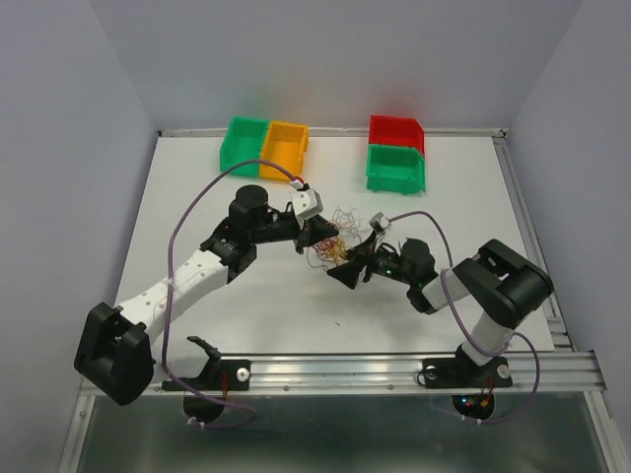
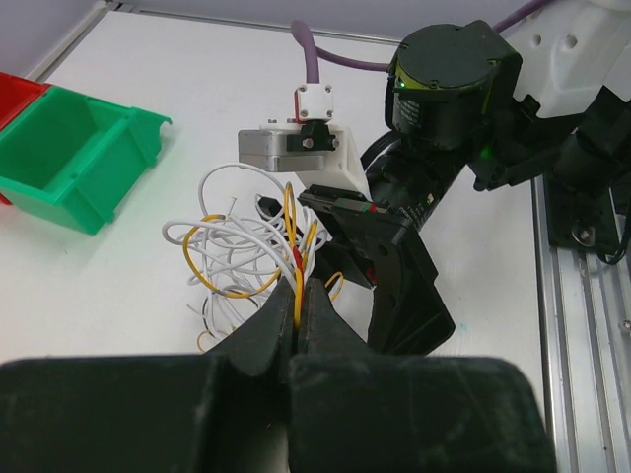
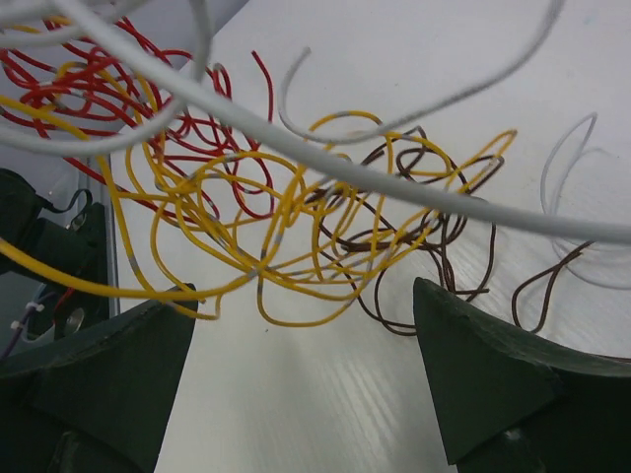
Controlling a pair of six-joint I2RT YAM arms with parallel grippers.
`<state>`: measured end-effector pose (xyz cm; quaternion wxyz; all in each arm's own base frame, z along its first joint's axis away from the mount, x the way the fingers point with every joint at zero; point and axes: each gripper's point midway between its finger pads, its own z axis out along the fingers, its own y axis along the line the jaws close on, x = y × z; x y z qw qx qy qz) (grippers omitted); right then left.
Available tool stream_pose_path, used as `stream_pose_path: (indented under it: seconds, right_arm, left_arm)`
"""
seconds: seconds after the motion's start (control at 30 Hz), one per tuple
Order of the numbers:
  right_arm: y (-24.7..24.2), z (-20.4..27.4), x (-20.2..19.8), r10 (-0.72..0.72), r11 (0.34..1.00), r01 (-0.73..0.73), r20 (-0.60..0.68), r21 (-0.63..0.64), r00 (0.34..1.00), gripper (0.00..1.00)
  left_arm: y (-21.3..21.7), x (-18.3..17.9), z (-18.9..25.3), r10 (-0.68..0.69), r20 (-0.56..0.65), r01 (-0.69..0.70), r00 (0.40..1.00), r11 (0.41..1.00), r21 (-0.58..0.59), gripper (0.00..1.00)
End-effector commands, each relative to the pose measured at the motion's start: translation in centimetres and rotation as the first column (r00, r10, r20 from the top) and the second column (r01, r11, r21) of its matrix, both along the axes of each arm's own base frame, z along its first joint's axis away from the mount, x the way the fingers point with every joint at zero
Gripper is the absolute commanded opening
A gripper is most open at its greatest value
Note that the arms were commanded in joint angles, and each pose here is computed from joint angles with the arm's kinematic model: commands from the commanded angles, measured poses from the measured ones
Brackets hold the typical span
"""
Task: Untangle the cables
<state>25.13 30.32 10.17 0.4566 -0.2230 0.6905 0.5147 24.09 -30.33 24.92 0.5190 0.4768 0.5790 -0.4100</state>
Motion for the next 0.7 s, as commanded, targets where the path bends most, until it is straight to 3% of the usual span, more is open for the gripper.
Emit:
stream_pose_path:
  seconds: [0.0, 0.07, 0.13, 0.2, 0.23, 0.33, 0.4, 0.5, 0.53, 0.6, 0.63, 0.67]
  right_arm:
    - [0.4, 13.7, 0.5, -0.139, 0.943, -0.031, 0.476, 0.331, 0.868, 0.94]
    - [0.6, 14.4, 0.6, -0.163, 0.939, -0.021, 0.499, 0.342, 0.851, 0.90]
    - [0.7, 14.9, 0.9, -0.184, 0.935, -0.010, 0.510, 0.353, 0.840, 0.73]
    - [0.8, 15.2, 1.2, -0.202, 0.933, 0.004, 0.510, 0.361, 0.836, 0.48]
    - [0.5, 15.3, 1.5, -0.224, 0.928, 0.026, 0.502, 0.371, 0.836, 0.28]
    - [-0.6, 14.9, 2.0, -0.281, 0.925, 0.105, 0.471, 0.365, 0.836, 0.12]
    - [-1.5, 13.4, 3.0, -0.332, 0.923, 0.200, 0.422, 0.328, 0.844, 0.05]
    - [-3.5, 12.3, 4.7, -0.448, 0.886, 0.359, 0.343, 0.292, 0.826, 0.01]
    - [-4.4, 13.0, 4.9, -0.492, 0.863, 0.403, 0.329, 0.304, 0.806, 0.01]
    - [-6.3, 12.6, 6.0, -0.586, 0.806, 0.516, 0.266, 0.291, 0.765, 0.01]
    - [-8.1, 10.9, 7.1, -0.666, 0.746, 0.626, 0.215, 0.228, 0.715, 0.01]
    - [-9.3, 11.7, 7.2, -0.711, 0.702, 0.672, 0.194, 0.235, 0.675, 0.01]
  left_arm:
    - [-0.9, 0.0, 2.7, -0.038, 0.044, 0.040, 0.998, 0.998, -0.053, 0.00]
    - [-1.1, -0.1, 2.7, -0.040, 0.029, 0.041, 0.999, 0.998, -0.055, 0.00]
    - [-1.2, 0.0, 2.7, -0.039, 0.022, 0.040, 0.999, 0.998, -0.057, 0.00]
    - [-1.2, 0.1, 2.7, -0.035, 0.011, 0.036, 0.999, 0.998, -0.060, 0.00]
    - [-1.2, 0.2, 2.8, -0.031, 0.011, 0.031, 0.999, 0.998, -0.061, 0.00]
    - [-0.1, 1.7, 4.4, 0.098, 0.052, -0.094, 0.994, 0.992, -0.086, 0.00]
    - [2.2, 3.6, 6.6, 0.255, 0.100, -0.240, 0.962, 0.960, -0.142, 0.00]
    - [6.9, 5.9, 9.5, 0.511, 0.129, -0.468, 0.850, 0.844, -0.261, 0.00]
    - [9.4, 7.2, 10.0, 0.639, 0.118, -0.584, 0.760, 0.752, -0.304, 0.00]
    - [12.9, 7.7, 11.7, 0.764, 0.104, -0.685, 0.637, 0.622, -0.380, 0.00]
    - [15.9, 8.7, 12.0, 0.856, 0.067, -0.766, 0.512, 0.490, -0.415, 0.00]
    - [17.2, 8.9, 12.3, 0.886, 0.054, -0.789, 0.461, 0.437, -0.432, 0.00]
